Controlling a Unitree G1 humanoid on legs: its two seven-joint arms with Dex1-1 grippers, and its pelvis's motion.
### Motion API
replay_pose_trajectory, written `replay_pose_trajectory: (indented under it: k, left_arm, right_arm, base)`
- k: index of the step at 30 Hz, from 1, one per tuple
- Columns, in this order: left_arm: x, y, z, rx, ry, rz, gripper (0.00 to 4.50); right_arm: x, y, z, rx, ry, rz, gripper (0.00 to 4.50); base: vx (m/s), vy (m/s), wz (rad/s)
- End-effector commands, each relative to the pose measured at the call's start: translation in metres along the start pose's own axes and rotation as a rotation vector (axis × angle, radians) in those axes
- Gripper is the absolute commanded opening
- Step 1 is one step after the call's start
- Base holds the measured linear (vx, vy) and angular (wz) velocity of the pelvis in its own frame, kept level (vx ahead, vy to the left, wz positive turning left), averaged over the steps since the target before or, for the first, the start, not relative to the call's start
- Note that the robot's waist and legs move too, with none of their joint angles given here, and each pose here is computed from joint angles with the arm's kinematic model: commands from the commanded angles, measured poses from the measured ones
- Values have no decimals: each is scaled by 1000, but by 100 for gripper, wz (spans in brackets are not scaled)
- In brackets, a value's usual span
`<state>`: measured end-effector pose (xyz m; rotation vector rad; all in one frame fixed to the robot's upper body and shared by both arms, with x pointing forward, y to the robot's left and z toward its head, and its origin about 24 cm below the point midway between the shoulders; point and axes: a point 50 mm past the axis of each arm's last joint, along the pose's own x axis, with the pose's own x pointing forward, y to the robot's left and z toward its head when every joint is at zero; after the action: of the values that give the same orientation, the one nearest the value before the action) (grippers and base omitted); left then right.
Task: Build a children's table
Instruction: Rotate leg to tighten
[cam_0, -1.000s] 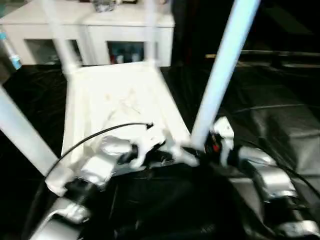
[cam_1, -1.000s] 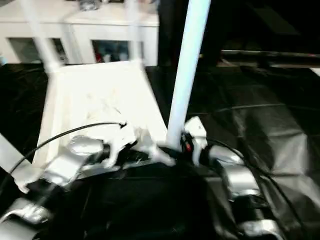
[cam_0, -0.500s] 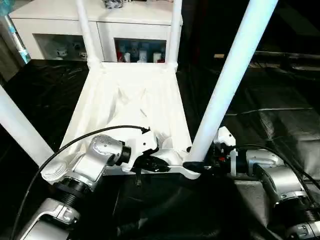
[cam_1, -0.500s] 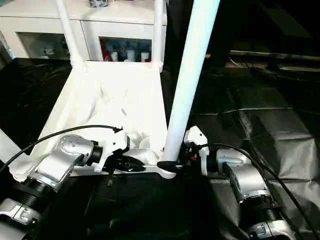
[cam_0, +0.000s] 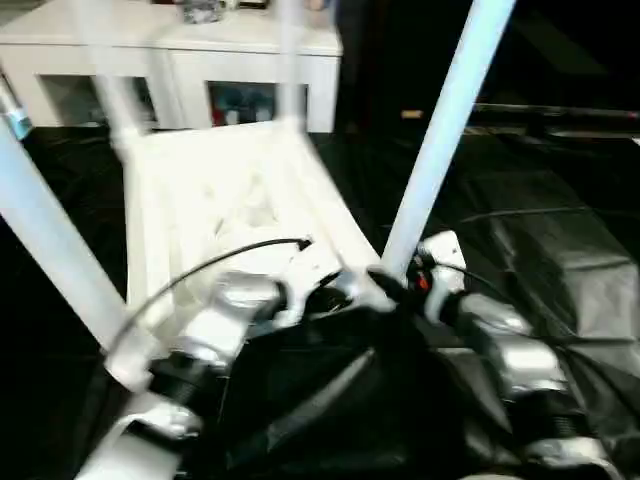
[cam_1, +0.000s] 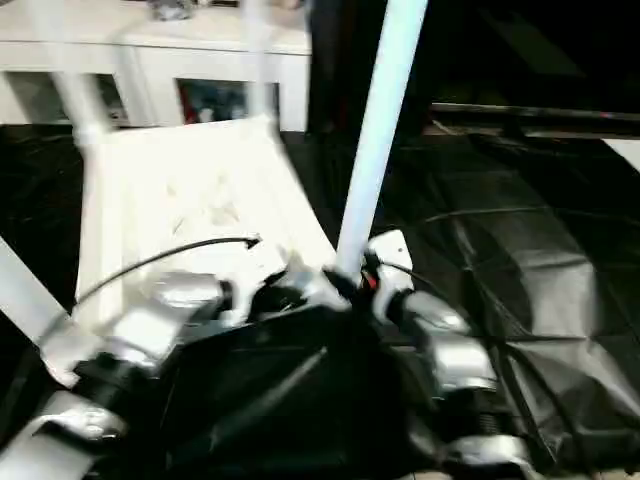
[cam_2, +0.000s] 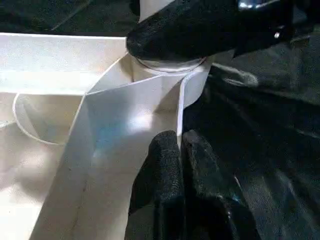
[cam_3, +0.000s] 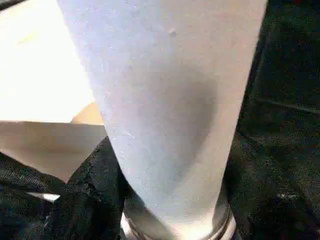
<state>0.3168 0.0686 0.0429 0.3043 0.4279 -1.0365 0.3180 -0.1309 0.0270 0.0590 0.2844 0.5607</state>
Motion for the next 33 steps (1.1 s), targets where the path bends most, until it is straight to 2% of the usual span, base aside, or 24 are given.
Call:
replay_pose_trajectory:
  k: [1,3,7,9,11,14,16,18,22,23,25,27,29,33]
  left_arm:
    - [15,-16,16,1,-66,-26,0]
    - [15,-19,17,13,-73,-58,0]
    - [9,-16,15,42,-71,-96,0]
    - [-1,-11,12,75,-64,-151,0]
    - [-6,-11,10,86,-58,-184,0]
    - [-25,-15,3,136,-47,-355,0]
    - [-31,-15,0,143,-35,-385,0]
    - [-40,-7,-6,154,9,-385,0]
    - [-48,0,-11,156,39,-381,0]
    - [-49,1,-12,155,40,-382,0]
    - [-53,2,-13,152,46,-396,0]
    - [-56,3,-13,152,49,-395,0]
    - [-56,5,-12,151,44,-376,0]
    - [-49,10,-11,129,47,-277,0]
  right_arm:
    - [14,47,-27,68,93,227,270]
    - [11,52,-23,65,81,311,304]
    - [4,49,-20,39,85,398,325]
    - [-10,40,-17,-28,108,516,340]
    - [-16,37,-16,-48,116,560,340]
    - [-30,23,-11,-95,144,646,340]
    - [-34,18,-10,-105,158,668,340]
    - [-40,9,-6,-119,190,709,340]
    - [-41,1,-3,-139,205,714,340]
    - [-41,0,-3,-139,206,715,340]
    - [-41,2,-1,-124,194,730,309]
    - [-41,7,-2,-107,188,764,305]
    - [-41,12,-4,-97,189,782,278]
    - [-32,19,-12,-82,171,696,257]
  base:
    - [0,0,0]
    - [0,0,0]
    - [0,0,0]
    - [0,0,0]
    - [0,0,0]
    - [0,0,0]
    - [0,0,0]
    - [0,0,0]
    - [0,0,0]
    - [0,0,0]
    - [0,0,0]
    - [0,0,0]
    - [0,0,0]
    - [0,0,0]
